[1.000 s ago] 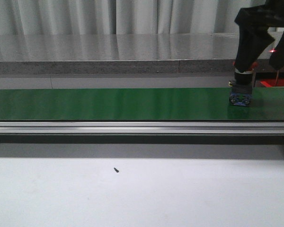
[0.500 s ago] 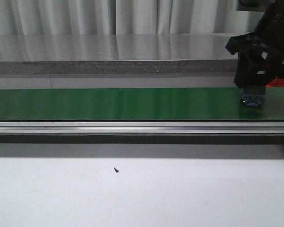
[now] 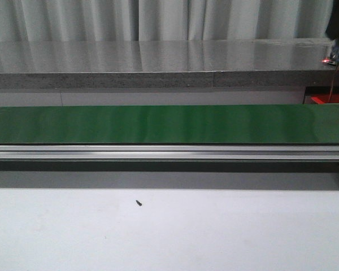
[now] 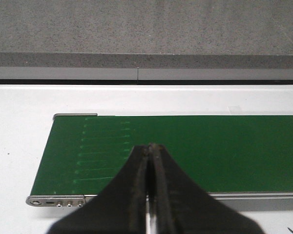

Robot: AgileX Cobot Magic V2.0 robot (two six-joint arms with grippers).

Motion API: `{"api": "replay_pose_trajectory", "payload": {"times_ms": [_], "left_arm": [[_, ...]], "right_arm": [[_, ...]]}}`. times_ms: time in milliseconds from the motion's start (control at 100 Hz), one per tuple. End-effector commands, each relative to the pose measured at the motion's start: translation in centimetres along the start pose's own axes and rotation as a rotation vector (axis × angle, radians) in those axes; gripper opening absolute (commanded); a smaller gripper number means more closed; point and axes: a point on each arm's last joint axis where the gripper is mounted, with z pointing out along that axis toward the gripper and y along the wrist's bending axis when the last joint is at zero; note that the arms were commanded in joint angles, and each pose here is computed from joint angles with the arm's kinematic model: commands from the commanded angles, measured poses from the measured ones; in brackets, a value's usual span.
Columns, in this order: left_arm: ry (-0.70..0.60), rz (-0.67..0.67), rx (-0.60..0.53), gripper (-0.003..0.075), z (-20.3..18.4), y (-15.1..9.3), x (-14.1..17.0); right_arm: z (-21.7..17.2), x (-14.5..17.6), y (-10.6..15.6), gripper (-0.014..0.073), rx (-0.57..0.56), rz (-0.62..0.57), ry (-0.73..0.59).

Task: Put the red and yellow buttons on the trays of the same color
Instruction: 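Move the red button onto the red tray section and release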

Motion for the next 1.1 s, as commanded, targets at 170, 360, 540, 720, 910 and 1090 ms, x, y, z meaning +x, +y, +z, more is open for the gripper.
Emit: {"api": "replay_pose_trajectory", "payload": {"times_ms": [170,360,540,720,910,1090], "left_arm": [[-0.097,-0.01,0.0,-0.002,-0.4,0.0,-1.4],[-0.103,-0.01,-0.001,-0.002,-0.4,0.0,-1.5],[-0.103,-0.01,-0.001,-0.002,-0.4,0.0,-1.5],[-0.103,-0.01,-0.001,-0.002,-0.4,0.0,-1.5],[-0.103,-0.01,-0.001,-0.002,-0.4,0.0,-1.5],[-0.103,-0.01,-0.001,-0.002,-0.4,0.0,-1.5]], "right_arm": [[-3.5,-3.7,-5.1,0.0167,0.112,0.057,-0.14],[-1.3,-3.9,-8.9,0.0167,0.148,0.115,-0.079],[1.3,-3.8,-11.4,0.0167,0.159,0.151,-0.022],[4.7,-3.4,-12.5,0.0167,0.157,0.163,0.009],[7.3,-2.7,-13.3,0.0167,0.171,0.162,0.024],[8.7,-2.3,-13.8,0.0167,0.187,0.154,0.029]]}}
